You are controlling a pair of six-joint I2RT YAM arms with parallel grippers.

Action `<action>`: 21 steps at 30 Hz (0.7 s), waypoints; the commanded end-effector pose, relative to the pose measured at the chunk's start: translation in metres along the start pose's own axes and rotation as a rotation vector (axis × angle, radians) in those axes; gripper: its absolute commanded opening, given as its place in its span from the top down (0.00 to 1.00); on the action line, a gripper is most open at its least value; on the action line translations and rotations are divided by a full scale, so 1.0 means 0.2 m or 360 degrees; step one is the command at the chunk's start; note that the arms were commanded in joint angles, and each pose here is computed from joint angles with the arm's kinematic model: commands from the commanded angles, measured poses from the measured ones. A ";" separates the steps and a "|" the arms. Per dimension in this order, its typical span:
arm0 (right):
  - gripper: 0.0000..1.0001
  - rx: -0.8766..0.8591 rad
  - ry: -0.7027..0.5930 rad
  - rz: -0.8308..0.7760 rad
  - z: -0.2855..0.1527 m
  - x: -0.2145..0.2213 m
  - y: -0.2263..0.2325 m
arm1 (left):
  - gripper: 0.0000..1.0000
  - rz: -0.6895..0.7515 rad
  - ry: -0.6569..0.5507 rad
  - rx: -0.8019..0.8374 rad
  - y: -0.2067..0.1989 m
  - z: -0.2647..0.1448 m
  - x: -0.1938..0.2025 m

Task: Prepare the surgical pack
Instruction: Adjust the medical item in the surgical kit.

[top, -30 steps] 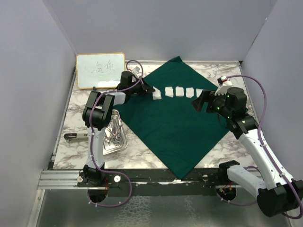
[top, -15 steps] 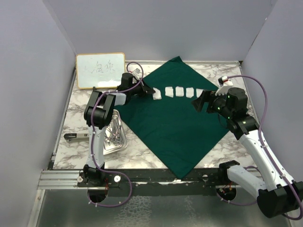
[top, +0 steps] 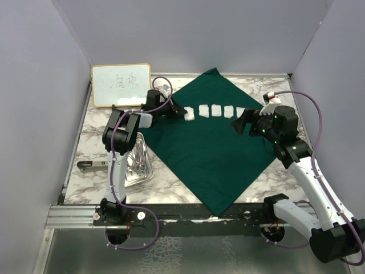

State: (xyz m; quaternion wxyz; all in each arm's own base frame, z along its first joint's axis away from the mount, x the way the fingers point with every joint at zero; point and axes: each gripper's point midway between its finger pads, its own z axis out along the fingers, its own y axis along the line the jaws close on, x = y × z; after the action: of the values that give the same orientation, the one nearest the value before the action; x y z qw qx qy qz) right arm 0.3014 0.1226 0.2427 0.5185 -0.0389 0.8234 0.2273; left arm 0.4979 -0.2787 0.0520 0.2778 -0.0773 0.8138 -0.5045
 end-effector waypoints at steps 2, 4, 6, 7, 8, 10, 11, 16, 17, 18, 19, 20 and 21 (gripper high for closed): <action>0.08 0.0036 -0.0037 -0.0004 -0.01 -0.02 -0.02 | 1.00 -0.0009 0.0016 0.0020 0.01 0.01 0.03; 0.07 0.0035 -0.0034 -0.0004 -0.01 -0.02 -0.02 | 1.00 -0.0010 0.0002 0.0016 0.00 0.01 0.02; 0.07 0.0036 -0.0037 -0.0004 -0.01 -0.02 -0.02 | 1.00 -0.0011 -0.0012 0.0014 0.00 0.01 0.01; 0.07 0.0036 -0.0036 -0.0004 -0.01 -0.02 -0.02 | 1.00 -0.0027 -0.0008 -0.0008 0.02 0.00 0.03; 0.07 0.0036 -0.0038 -0.0005 -0.01 -0.02 -0.02 | 1.00 -0.0042 -0.0005 -0.0024 0.04 -0.01 0.04; 0.07 0.0037 -0.0035 -0.0004 -0.01 -0.02 -0.02 | 1.00 -0.0056 -0.0009 -0.0037 0.05 -0.01 0.05; 0.07 0.0038 -0.0038 -0.0004 -0.01 -0.02 -0.02 | 1.00 -0.0065 -0.0011 -0.0043 0.06 -0.01 0.05; 0.08 0.0036 -0.0034 -0.0003 -0.01 -0.02 -0.02 | 1.00 -0.0088 -0.0024 -0.0077 0.08 -0.03 0.06; 0.07 0.0037 -0.0034 -0.0001 -0.01 -0.02 -0.02 | 1.00 -0.0085 -0.0022 -0.0076 0.08 -0.03 0.06; 0.07 0.0037 -0.0034 -0.0002 -0.01 -0.02 -0.02 | 1.00 -0.0088 -0.0020 -0.0077 0.09 -0.03 0.06; 0.07 0.0036 -0.0035 -0.0002 -0.01 -0.02 -0.02 | 1.00 -0.0089 -0.0018 -0.0076 0.09 -0.03 0.06; 0.07 0.0035 -0.0039 -0.0004 -0.01 -0.02 -0.02 | 1.00 -0.0086 -0.0018 -0.0071 0.08 -0.03 0.06; 0.07 0.0036 -0.0040 -0.0004 -0.01 -0.03 -0.02 | 1.00 -0.0081 -0.0020 -0.0069 0.08 -0.03 0.05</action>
State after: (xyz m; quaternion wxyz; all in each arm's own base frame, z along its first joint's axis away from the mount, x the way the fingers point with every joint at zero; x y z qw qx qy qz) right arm 0.3016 0.1222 0.2427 0.5187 -0.0379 0.8235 0.2265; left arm 0.4851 -0.2740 0.0327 0.2550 -0.1046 0.8223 -0.4980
